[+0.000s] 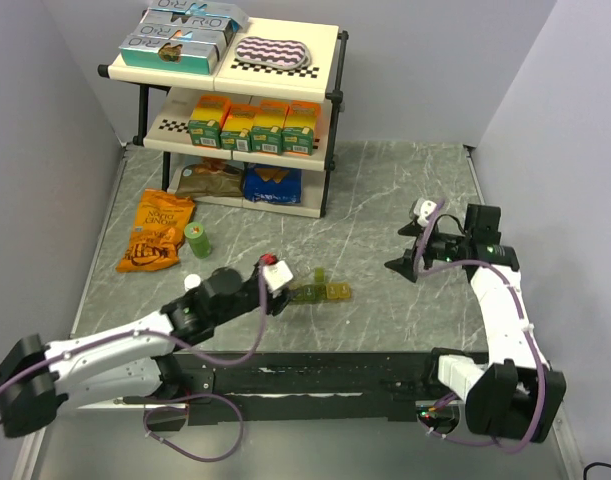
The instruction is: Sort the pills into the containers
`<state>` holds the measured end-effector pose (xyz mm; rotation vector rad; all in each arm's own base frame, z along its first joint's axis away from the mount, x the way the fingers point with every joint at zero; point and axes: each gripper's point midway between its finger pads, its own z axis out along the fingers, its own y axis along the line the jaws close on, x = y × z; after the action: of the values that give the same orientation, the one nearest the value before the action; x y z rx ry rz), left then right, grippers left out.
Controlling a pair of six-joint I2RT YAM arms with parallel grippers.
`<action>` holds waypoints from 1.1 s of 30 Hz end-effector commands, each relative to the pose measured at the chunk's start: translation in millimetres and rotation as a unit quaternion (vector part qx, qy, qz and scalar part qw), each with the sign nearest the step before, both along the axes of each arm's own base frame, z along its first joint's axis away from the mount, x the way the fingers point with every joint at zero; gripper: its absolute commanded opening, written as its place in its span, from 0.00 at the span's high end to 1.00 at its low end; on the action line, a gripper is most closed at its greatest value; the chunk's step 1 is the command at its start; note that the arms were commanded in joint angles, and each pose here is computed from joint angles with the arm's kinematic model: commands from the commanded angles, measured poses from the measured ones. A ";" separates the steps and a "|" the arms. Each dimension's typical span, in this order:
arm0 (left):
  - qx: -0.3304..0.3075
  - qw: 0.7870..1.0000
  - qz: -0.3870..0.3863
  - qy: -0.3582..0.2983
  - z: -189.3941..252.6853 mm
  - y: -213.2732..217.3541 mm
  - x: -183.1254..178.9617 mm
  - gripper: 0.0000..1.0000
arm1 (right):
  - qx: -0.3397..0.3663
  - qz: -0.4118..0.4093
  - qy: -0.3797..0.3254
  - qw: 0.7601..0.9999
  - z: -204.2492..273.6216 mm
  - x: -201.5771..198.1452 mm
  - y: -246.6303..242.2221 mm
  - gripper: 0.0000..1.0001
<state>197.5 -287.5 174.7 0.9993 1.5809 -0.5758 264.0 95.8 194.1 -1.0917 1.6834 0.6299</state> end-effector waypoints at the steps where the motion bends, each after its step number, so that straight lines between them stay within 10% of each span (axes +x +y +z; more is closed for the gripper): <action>1: -0.133 0.985 -0.068 -0.090 65.7 -9.6 -21.2 0.99 | 0.017 0.048 -0.067 0.996 23.6 -2.2 11.4 0.00; 11: -0.159 0.973 -0.108 -0.128 97.7 8.2 -47.4 0.99 | -0.156 -0.134 0.155 0.966 -46.0 43.2 -52.0 0.00; 22: -0.128 0.969 -0.120 -0.172 108.4 26.0 -57.9 0.99 | -0.325 -0.123 0.222 0.911 -130.4 54.4 -41.8 0.00; 33: -0.114 0.969 -0.137 -0.171 110.7 25.5 -66.7 0.99 | -0.339 -0.106 0.269 0.895 -157.4 54.9 -39.0 0.07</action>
<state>138.7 -259.3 262.6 1.0760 1.1243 -0.6949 312.2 59.3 35.1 -1.2555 2.5625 0.2309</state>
